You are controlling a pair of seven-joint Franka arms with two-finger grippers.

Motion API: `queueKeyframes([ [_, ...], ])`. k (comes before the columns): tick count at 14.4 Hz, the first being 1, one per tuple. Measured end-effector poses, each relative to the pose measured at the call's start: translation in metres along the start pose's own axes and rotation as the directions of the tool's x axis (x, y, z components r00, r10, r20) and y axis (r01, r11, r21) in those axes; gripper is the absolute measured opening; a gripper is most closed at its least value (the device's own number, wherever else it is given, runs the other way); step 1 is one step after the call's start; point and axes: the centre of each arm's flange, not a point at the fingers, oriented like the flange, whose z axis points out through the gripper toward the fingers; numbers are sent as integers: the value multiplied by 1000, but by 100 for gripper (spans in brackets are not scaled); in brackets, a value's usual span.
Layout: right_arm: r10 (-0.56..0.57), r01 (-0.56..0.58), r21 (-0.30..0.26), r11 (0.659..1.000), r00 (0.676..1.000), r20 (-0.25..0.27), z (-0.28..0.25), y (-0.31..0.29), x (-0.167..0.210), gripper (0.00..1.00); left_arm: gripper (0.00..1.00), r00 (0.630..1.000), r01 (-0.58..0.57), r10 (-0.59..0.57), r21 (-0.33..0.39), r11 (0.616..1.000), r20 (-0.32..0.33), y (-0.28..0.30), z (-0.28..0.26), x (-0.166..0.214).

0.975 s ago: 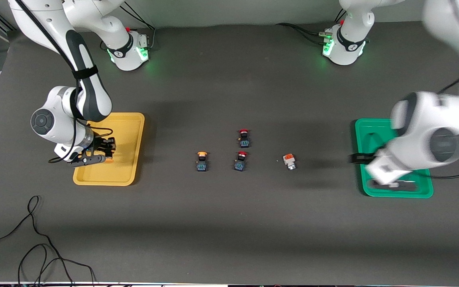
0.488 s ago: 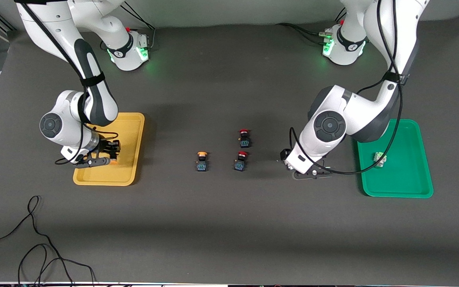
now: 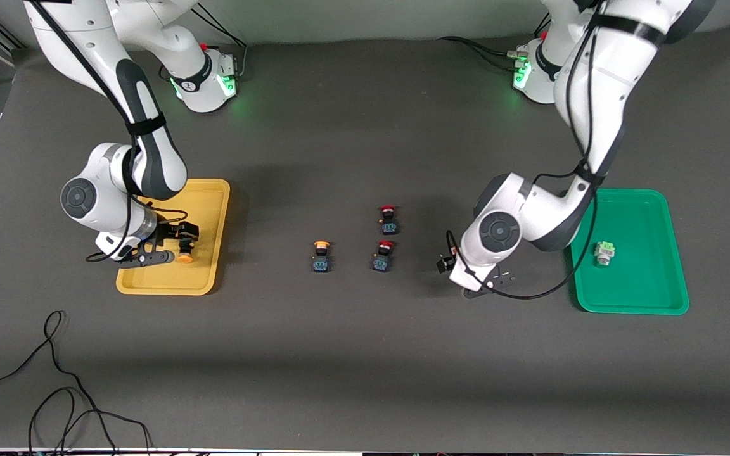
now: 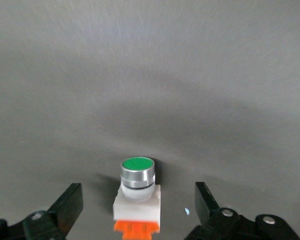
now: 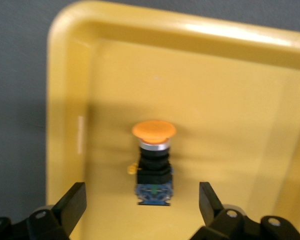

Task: Place green and yellow buttons in trays
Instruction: 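Grasp the orange-based white button with the left gripper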

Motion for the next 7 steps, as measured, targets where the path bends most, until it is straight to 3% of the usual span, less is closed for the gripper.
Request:
queueKeyframes([
  [2,36,-34,51,998,999,-30,-19,-36,9,100,96,1000,7,-7,4,1000,4,0,3,0],
  [7,169,-163,63,985,981,-93,-47,-161,37,100,42,1000,9,-9,11,1000,6,1,-1,-2],
])
